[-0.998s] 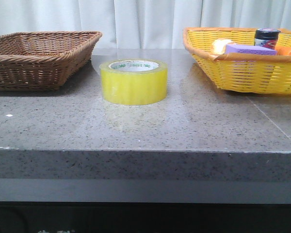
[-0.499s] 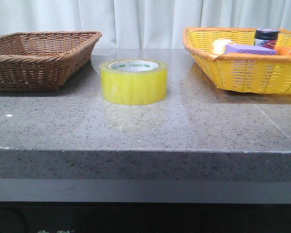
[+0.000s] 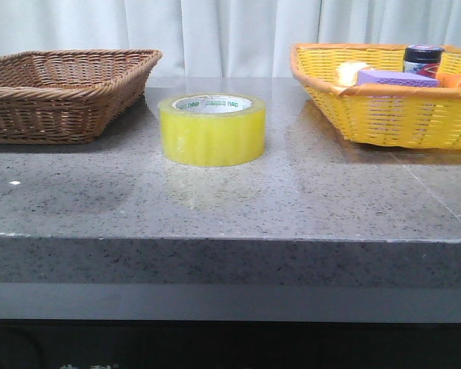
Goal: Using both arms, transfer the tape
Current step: 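Move the left gripper above the tape roll on the table, then lower the left gripper into the tape roll and grasp it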
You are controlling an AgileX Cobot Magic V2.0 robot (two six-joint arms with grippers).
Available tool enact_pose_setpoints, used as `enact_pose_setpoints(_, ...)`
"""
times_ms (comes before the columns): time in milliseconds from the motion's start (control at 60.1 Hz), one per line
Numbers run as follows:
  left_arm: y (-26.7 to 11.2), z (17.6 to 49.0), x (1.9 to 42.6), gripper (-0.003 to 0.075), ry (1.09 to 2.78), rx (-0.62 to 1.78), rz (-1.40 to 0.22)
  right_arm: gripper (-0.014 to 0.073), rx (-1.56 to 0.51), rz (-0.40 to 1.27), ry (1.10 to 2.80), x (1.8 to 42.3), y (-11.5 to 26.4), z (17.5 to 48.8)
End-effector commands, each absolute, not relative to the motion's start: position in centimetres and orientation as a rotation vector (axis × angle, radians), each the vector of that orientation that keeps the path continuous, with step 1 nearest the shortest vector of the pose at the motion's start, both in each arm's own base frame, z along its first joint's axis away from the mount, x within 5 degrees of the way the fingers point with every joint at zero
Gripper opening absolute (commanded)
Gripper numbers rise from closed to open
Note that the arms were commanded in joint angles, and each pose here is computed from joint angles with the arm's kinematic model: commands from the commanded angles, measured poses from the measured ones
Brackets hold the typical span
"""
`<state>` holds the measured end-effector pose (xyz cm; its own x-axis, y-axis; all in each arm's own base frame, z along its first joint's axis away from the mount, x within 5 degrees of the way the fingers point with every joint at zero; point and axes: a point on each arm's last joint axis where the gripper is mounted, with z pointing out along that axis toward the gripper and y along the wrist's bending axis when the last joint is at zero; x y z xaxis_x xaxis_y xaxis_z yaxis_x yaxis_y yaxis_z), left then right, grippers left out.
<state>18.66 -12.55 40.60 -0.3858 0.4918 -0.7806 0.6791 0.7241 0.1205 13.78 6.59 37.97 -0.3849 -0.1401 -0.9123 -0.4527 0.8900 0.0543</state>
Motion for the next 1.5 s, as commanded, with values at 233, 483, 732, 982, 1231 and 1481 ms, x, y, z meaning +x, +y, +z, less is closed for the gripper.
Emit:
enact_pose_setpoints(233, -18.1, 41.9, 24.1, 0.0473, 2.079, 1.093, -0.323, 0.0417, -0.396, 0.363, 1.854, 13.8, 6.4, 39.5)
enact_pose_setpoints(483, -23.2, 39.4, 26.9, 0.0473, 2.128, 1.258, -0.331, 0.0417, -0.396, 0.363, 1.854, 13.8, 6.4, 39.5)
enact_pose_setpoints(732, -26.6, 36.1, 29.7, 0.0473, 2.19, 1.324, -0.324, 0.0417, -0.397, 0.363, 1.855, 13.8, 6.4, 39.5)
enact_pose_setpoints(982, -27.8, 32.8, 31.8, 0.0473, 2.246, 1.367, -0.251, 0.0417, -0.397, 0.363, 1.855, 13.8, 6.4, 39.5)
enact_pose_setpoints(1231, -28.4, 30.7, 32.6, 0.047, 2.292, 1.388, -0.245, 0.0417, -0.397, 0.363, 1.855, 13.8, 6.4, 39.5)
enact_pose_setpoints(1481, -28.5, 29.9, 32.7, 0.0252, 2.315, 1.402, -0.242, 0.0417, -0.397, 0.363, 1.855, 13.8, 6.4, 39.5)
